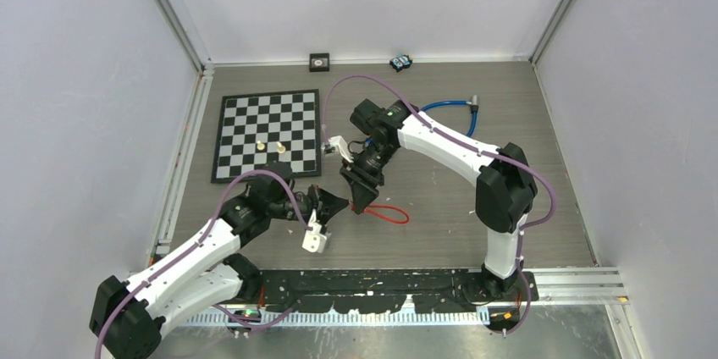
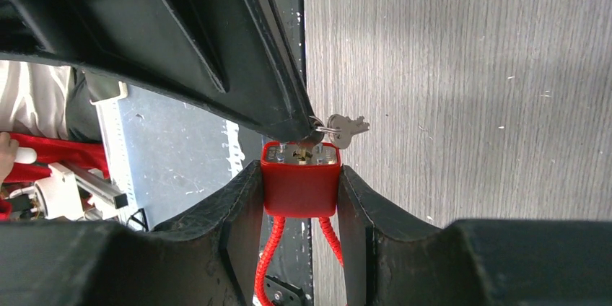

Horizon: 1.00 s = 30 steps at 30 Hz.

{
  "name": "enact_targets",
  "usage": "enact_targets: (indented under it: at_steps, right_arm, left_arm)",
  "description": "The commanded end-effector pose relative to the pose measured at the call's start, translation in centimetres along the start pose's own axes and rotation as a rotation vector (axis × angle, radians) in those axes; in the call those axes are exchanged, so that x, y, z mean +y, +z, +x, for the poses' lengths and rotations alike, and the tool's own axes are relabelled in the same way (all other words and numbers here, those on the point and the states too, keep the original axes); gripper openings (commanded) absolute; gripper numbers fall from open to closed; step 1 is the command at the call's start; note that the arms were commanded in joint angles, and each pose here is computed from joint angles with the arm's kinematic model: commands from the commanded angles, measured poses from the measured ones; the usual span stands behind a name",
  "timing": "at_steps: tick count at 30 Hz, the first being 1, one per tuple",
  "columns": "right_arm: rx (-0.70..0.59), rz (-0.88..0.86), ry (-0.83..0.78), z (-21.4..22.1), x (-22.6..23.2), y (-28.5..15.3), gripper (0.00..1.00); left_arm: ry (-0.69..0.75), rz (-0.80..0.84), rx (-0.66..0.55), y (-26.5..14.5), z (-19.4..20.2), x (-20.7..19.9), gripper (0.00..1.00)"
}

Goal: Unlock with the key
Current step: Unlock the lock.

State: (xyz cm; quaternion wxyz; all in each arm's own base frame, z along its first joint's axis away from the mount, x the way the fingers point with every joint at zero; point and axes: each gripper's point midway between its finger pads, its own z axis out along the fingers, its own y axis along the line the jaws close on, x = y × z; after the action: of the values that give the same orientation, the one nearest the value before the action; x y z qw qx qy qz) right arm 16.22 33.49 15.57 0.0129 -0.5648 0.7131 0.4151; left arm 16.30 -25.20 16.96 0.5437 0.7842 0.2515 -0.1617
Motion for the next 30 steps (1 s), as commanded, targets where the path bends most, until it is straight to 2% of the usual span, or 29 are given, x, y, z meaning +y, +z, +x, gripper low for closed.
enact_targets:
  at_steps: [1, 16, 20, 23, 25, 27, 30]
  right_arm:
    - [-0.116, -0.097, -0.054, -3.3, 1.9, -0.2, 0.0]
    - [-0.082, -0.013, -0.086, -4.1, 1.2, 0.7, 0.0]
    - [-0.063, 0.015, -0.096, -3.9, 0.9, 1.0, 0.0]
    - [-0.049, 0.057, -0.111, -3.4, 0.5, 0.7, 0.01]
    - [-0.044, 0.082, -0.12, -3.0, 0.4, 0.3, 0.0]
    - [-0.041, 0.105, -0.126, -2.5, 0.1, -0.2, 0.0]
    - [-0.034, 0.137, -0.132, -1.8, -0.4, -0.8, 0.0]
  left_arm:
    - [0.076, 0.001, -0.077, 0.5, -1.6, 0.2, 0.0]
    - [0.007, 0.009, -0.168, 1.3, -3.0, 0.5, 0.0]
    - [-0.016, 0.003, -0.168, 1.2, -3.2, 0.6, 0.0]
    - [-0.038, -0.017, -0.122, 0.9, -2.6, 0.9, 0.01]
    - [-0.045, -0.039, -0.077, 0.6, -2.0, 1.2, 0.08]
    - [-0.055, -0.063, -0.032, 0.2, -1.4, 1.6, 0.21]
    - [-0.094, -0.101, 0.037, -0.5, -0.5, 2.0, 0.34]
